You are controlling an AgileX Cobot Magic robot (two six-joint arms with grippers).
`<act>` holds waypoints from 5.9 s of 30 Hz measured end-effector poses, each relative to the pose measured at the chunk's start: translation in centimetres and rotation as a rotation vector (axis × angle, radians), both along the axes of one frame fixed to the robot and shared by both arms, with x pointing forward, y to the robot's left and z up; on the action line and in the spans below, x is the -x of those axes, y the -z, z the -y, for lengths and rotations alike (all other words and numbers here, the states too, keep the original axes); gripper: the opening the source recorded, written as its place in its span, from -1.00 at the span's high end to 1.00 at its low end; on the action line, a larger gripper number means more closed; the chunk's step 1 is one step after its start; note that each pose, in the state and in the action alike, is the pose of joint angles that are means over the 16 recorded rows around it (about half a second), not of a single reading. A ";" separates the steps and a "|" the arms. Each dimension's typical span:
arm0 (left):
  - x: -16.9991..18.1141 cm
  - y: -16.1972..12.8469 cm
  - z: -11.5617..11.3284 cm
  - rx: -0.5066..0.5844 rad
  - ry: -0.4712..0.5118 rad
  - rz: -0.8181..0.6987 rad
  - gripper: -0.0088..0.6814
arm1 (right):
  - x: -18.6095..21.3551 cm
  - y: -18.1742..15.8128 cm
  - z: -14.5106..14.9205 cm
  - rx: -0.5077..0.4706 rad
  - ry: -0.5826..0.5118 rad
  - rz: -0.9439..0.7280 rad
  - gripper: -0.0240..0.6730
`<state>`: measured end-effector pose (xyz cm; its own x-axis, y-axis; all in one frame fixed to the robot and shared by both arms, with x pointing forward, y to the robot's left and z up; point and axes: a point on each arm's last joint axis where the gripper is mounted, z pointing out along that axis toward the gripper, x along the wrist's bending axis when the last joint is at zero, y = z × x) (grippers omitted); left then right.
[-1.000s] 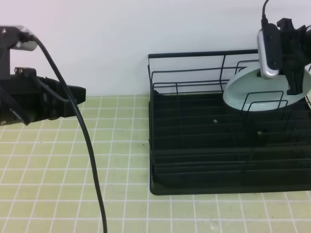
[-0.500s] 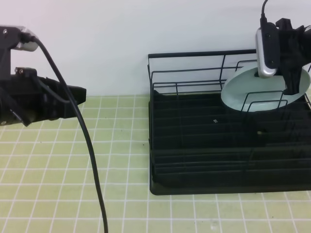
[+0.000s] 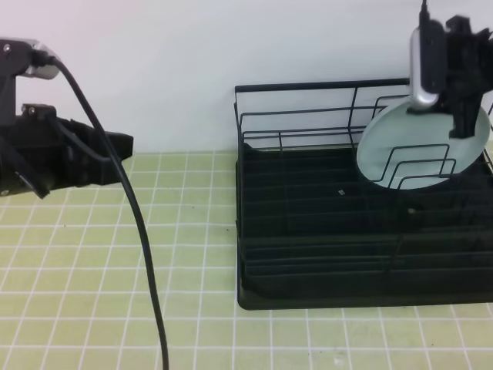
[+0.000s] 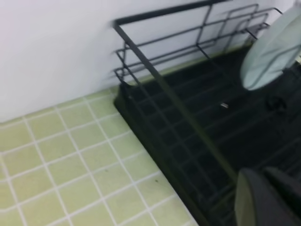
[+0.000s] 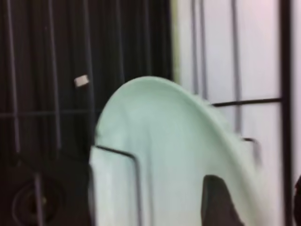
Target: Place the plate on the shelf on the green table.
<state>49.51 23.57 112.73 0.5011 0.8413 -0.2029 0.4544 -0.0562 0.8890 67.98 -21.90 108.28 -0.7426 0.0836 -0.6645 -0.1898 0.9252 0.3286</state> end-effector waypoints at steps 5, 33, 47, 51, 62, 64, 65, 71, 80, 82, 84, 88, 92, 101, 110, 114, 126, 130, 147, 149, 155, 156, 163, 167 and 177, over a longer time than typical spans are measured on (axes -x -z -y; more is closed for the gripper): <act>0.0 -0.4 -0.3 -0.019 -0.025 0.047 0.98 | 1.7 -4.1 0.1 -0.056 0.028 0.090 -0.03; 17.3 -2.5 -4.7 -0.179 -0.346 0.727 0.98 | 26.7 -11.9 3.1 -1.028 0.530 0.030 0.90; 20.0 0.8 -6.7 -0.018 -0.556 0.823 0.98 | 35.6 -2.8 4.0 -1.008 0.535 -0.016 0.91; 20.1 0.9 -7.0 -0.008 -0.583 0.833 0.98 | 36.6 -1.5 3.9 -1.024 0.523 -0.058 0.91; 20.2 0.9 -7.4 -0.027 -0.645 0.837 0.98 | 37.3 -0.8 3.1 -1.137 0.487 -0.186 0.93; 20.2 0.9 -7.4 -0.029 -0.649 0.836 0.98 | 37.3 -1.0 3.1 -1.142 0.475 -0.170 0.93; 20.2 0.9 -7.4 -0.029 -0.650 0.835 0.98 | 37.2 -1.0 3.1 -1.142 0.470 -0.154 0.93; 20.1 1.1 -7.3 -0.039 -0.638 0.831 0.98 | 36.7 -1.8 3.8 -1.114 0.459 0.027 0.93; 19.8 2.6 -6.3 -0.087 -0.511 0.795 0.98 | 35.5 -2.0 5.7 -1.052 0.548 0.348 0.93; 19.7 3.5 -6.1 -0.100 -0.483 0.762 0.98 | 35.5 -1.6 6.1 -1.038 0.573 0.387 0.93; 19.6 4.7 -5.9 -0.115 -0.462 0.720 0.98 | 35.7 -0.9 6.4 -1.029 0.602 0.416 0.93; 19.4 7.6 -5.8 -0.135 -0.441 0.622 0.98 | 36.2 1.3 7.0 -0.995 0.662 0.442 0.93; 19.5 10.8 -5.8 -0.141 -0.434 0.532 0.98 | 36.8 4.3 7.4 -0.955 0.728 0.413 0.93; 20.0 15.6 -5.7 -0.155 -0.408 0.370 0.98 | 38.1 10.5 8.2 -0.920 0.928 0.300 0.93; 20.3 16.7 -5.6 -0.157 -0.391 0.290 0.98 | 38.7 12.7 8.6 -0.925 1.020 0.252 0.93; 20.4 16.8 -5.6 -0.160 -0.389 0.280 0.98 | 38.8 12.7 8.6 -0.923 1.016 0.264 0.93; 20.4 16.8 -5.6 -0.160 -0.388 0.278 0.98 | 38.9 12.6 8.9 -0.922 1.061 0.301 0.93; 20.4 16.8 -5.6 -0.160 -0.388 0.279 0.98 | 38.9 12.6 9.0 -0.921 1.075 0.310 0.93; 20.4 16.8 -5.6 -0.159 -0.389 0.279 0.98 | 38.8 12.6 8.8 -0.946 1.049 0.285 0.94; 20.4 16.8 -5.6 -0.159 -0.389 0.279 0.98 | 38.8 12.6 8.7 -0.970 1.058 0.277 0.94; 20.4 16.8 -5.6 -0.159 -0.389 0.279 0.98 | 38.8 12.6 8.7 -1.039 1.086 0.256 0.94; 20.4 16.8 -5.6 -0.159 -0.389 0.279 0.98 | 38.8 12.6 8.7 -1.049 1.090 0.253 0.94; 20.4 16.8 -5.6 -0.159 -0.389 0.279 0.98 | 38.8 12.6 8.7 -1.105 1.111 0.241 0.94; 20.4 16.8 -5.6 -0.159 -0.389 0.279 0.98 | 38.8 12.5 8.8 -1.100 1.109 0.246 0.94; 20.4 16.8 -5.6 -0.159 -0.389 0.279 0.98 | 38.8 12.5 8.8 -1.100 1.107 0.249 0.94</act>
